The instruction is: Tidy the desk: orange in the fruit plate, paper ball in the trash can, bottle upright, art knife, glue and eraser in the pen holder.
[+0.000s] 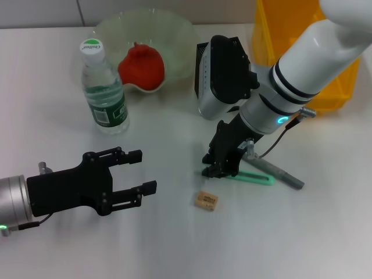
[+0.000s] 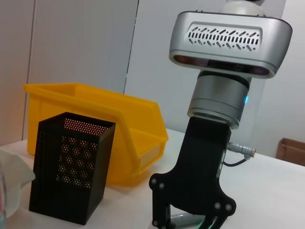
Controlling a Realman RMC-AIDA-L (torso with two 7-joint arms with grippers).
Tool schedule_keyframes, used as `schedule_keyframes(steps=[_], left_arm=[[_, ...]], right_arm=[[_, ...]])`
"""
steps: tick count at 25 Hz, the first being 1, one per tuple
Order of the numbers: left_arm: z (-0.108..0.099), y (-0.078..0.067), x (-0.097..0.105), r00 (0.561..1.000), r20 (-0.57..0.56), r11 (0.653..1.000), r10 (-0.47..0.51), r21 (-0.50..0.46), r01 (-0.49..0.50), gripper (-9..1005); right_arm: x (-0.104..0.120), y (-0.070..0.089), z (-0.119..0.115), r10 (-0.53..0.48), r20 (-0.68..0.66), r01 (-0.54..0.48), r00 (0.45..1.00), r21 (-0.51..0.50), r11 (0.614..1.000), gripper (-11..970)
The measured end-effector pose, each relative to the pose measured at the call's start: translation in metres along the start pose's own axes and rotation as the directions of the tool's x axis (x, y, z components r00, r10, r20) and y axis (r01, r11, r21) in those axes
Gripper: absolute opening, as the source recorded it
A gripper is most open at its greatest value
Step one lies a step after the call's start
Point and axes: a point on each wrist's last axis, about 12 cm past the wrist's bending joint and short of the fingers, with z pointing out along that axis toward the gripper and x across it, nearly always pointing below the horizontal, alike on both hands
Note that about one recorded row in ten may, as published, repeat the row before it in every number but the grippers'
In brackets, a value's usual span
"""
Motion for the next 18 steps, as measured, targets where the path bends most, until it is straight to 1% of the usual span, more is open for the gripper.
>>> schedule_keyframes(steps=[5,9,12,16,18], left_arm=[[-0.0003,0.0003,-0.0006,1.0,0.003,1.0,0.002,0.0,-0.002,725],[0.0001,0.0012,-0.0018,1.0,0.003,1.0,0.006,0.001,-0.006,725],[0.0005,0.0017,-0.0025,1.0,0.004,1.0,0.008,0.002,-0.008,725],[-0.0001,0.0022,-0.0027,1.0,0.004,1.0,0.009,0.0,-0.009,725],[-0.0004,0.0028,-0.003,1.0,0.007,1.0,0.009,-0.005,-0.009,726]], right_arm=[[0.0,0.0002,0.0002,-0.002,-0.002,0.002,1.0,0.001,1.0,234],[-0.0002,0.0002,0.0002,-0.003,-0.002,0.003,1.0,0.001,1.0,209],[-0.001,0.0,-0.0003,-0.003,0.002,0.003,1.0,0.002,1.0,208],[-0.0054,-0.0007,-0.0046,-0.002,0.024,0.002,1.0,0.005,1.0,206],[-0.0051,-0.0016,-0.0084,0.016,0.042,-0.016,0.999,0.003,1.0,205]])
